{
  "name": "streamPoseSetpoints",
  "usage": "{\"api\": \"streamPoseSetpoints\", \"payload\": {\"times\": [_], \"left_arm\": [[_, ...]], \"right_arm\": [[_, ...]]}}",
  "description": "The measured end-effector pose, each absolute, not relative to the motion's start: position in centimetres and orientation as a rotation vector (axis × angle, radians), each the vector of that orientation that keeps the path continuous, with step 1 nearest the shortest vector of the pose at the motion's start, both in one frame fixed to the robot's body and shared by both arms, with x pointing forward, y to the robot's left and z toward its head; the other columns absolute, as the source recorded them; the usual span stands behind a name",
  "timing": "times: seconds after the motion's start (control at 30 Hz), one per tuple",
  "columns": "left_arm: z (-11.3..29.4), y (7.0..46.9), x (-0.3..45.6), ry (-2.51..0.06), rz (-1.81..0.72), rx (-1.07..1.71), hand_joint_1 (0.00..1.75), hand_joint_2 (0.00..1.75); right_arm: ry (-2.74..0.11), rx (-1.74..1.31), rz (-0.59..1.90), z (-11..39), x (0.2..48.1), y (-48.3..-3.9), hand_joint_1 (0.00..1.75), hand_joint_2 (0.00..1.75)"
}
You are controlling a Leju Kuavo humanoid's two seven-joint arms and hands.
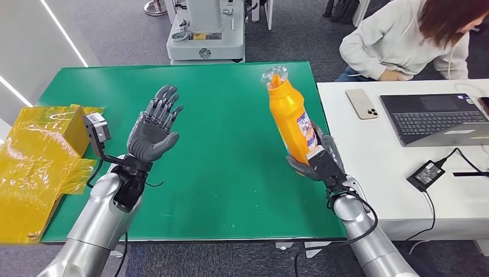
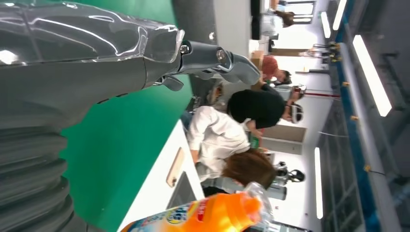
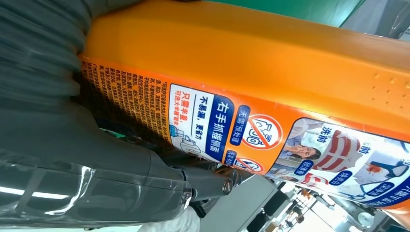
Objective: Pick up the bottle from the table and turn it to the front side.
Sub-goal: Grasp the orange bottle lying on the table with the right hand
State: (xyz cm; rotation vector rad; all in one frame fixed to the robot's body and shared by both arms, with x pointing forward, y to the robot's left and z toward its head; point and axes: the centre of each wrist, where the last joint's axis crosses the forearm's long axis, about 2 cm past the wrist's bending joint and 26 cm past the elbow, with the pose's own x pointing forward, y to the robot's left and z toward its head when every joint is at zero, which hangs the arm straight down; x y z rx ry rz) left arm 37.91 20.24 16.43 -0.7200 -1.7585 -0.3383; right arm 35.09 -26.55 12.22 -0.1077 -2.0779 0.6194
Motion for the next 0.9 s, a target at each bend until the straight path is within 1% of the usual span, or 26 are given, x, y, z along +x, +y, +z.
{"api": "streamPoseSetpoints", "payload": {"times": [0.2, 0.4, 0.5, 0.67, 0.8, 0.9], "left_arm": [[16.8, 18.5, 38.1, -1.778, -0.398, -0.73, 0.0, 1.75], [16.6, 18.0, 38.2, -1.777, -0.397, -0.733, 0.0, 1.75], [16.1, 17.4, 38.4, -1.744, -0.393, -0.742, 0.0, 1.75], [15.7, 16.8, 39.1, -1.668, -0.374, -0.771, 0.0, 1.75], [15.3, 16.4, 39.6, -1.616, -0.344, -0.793, 0.0, 1.75], [15.0, 16.3, 39.9, -1.591, -0.328, -0.803, 0.0, 1.75]], "right_arm": [[-2.108, -0.077, 0.629, 12.8, 35.5, -25.7, 1.73, 1.75], [-2.127, -0.044, 0.631, 13.7, 36.0, -24.8, 1.73, 1.75], [-2.176, 0.041, 0.645, 16.0, 36.8, -22.6, 1.74, 1.75], [-2.211, 0.226, 0.74, 19.2, 37.3, -17.7, 1.74, 1.75], [-2.237, 0.337, 0.811, 21.5, 37.1, -13.6, 1.7, 1.75], [-2.245, 0.389, 0.843, 22.6, 37.0, -11.7, 1.68, 1.75]]}}
